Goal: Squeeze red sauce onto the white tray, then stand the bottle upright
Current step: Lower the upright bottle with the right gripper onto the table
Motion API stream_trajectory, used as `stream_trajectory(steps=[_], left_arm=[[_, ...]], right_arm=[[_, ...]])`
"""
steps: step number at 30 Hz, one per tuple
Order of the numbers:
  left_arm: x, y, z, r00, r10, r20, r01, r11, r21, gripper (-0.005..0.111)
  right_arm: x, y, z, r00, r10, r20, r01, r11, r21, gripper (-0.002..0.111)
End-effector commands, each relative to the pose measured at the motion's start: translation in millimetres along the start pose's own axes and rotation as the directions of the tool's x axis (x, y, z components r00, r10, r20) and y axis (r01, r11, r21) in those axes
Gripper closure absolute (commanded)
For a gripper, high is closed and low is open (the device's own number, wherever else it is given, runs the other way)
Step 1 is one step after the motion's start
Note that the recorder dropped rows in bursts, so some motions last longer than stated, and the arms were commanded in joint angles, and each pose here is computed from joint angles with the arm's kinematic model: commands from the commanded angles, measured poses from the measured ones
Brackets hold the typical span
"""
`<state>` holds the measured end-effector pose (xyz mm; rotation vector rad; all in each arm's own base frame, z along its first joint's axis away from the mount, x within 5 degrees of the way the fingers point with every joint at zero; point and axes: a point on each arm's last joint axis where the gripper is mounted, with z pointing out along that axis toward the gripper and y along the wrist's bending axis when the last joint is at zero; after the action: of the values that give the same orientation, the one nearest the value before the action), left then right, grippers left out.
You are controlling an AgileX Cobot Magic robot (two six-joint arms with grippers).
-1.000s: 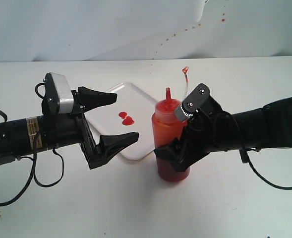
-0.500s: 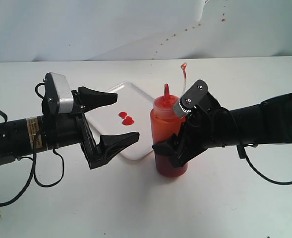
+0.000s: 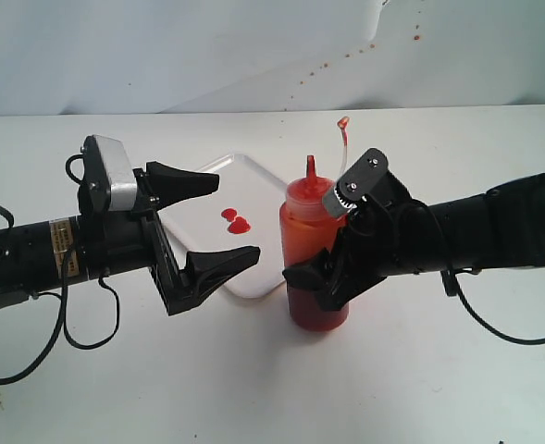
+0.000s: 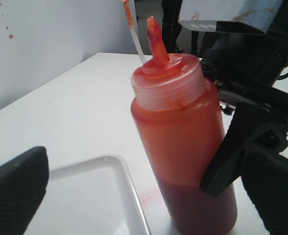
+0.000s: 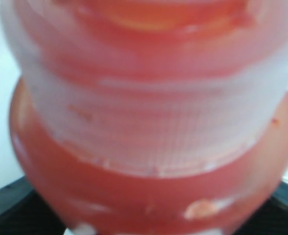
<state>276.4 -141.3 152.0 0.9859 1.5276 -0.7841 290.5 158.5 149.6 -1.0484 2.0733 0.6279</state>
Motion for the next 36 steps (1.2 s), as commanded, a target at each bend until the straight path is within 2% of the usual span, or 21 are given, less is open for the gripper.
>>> stream_trajectory(steps=[1,18,23,26,34,36], left_arm=[[-3,0.9,-1,1.000,-0.010,0.020,0.011,1.000,-0.008,0.002],[-3,0.9,-1,1.000,-0.010,0.020,0.011,1.000,-0.008,0.002],[-3,0.9,-1,1.000,-0.010,0.020,0.011,1.000,-0.008,0.002],[-3,0.9,-1,1.000,-0.010,0.020,0.011,1.000,-0.008,0.002],[-3,0.9,-1,1.000,-0.010,0.020,0.011,1.000,-0.008,0.002],[-3,0.9,-1,1.000,-0.010,0.020,0.011,1.000,-0.008,0.002]], right_arm=[[-8,2,-2,0.999,0.008,0.040,-0.007,1.000,-0.024,0.108],[-7,4,-2,0.999,-0.006,0.037,0.007,0.999,-0.038,0.108],[-8,18,1,0.997,-0.060,0.043,0.065,0.990,-0.125,0.108],[-5,16,5,0.997,-0.078,-0.015,0.077,0.996,-0.047,0.108],[-4,13,5,0.997,-0.076,-0.030,0.076,0.997,-0.022,0.108],[-4,13,5,0.997,-0.074,-0.031,0.074,0.997,-0.020,0.103]])
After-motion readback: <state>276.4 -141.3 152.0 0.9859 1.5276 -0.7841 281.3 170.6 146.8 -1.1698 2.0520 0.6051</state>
